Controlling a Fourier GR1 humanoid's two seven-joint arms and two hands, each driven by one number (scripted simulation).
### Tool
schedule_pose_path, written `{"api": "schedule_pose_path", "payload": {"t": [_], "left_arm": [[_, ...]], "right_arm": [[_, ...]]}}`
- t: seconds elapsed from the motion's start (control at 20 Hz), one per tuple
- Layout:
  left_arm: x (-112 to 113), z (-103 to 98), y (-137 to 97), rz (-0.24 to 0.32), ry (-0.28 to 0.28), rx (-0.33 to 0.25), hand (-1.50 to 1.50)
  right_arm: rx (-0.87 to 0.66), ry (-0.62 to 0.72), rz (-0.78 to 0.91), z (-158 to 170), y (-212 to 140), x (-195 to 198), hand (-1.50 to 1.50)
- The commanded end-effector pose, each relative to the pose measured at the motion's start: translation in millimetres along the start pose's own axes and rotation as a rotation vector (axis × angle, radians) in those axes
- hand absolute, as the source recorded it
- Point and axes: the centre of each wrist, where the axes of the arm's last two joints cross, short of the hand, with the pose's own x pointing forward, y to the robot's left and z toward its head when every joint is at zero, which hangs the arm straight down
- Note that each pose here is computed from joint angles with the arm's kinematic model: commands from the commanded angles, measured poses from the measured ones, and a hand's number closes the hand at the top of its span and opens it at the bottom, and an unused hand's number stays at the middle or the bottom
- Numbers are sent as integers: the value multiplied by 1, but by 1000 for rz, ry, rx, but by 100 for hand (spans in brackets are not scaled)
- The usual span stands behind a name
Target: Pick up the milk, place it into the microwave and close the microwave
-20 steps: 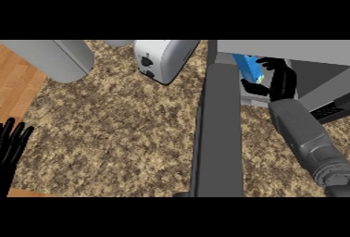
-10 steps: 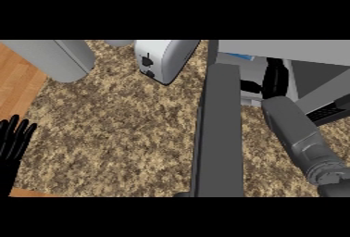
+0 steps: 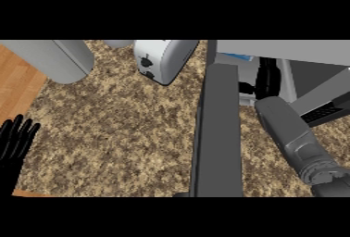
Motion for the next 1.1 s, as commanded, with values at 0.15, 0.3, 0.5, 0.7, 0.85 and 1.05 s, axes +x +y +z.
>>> {"api": "schedule_pose_path", "payload": {"t": [0.15,0.3,0.5,0.7,0.85,1.05], "left_arm": [[2,6,10,-11,-21,9,-150],[2,3,1,-29,-22,16,-150],[0,19,1,-23,-14,23,-150],[-4,11,-15,-16,6,37,-150],[2,29,2,-8,-6,50,-150],[1,34,-12,-12,9,9,-150]], "right_arm": [[15,-7,-21,2,1,-1,-150],[16,-6,-59,10,9,2,-150],[34,1,-78,16,1,-16,-150],[66,-13,-150,27,10,-12,-150],[88,-23,-240,32,2,-28,-150],[119,-1,-331,36,0,-34,-150]]}}
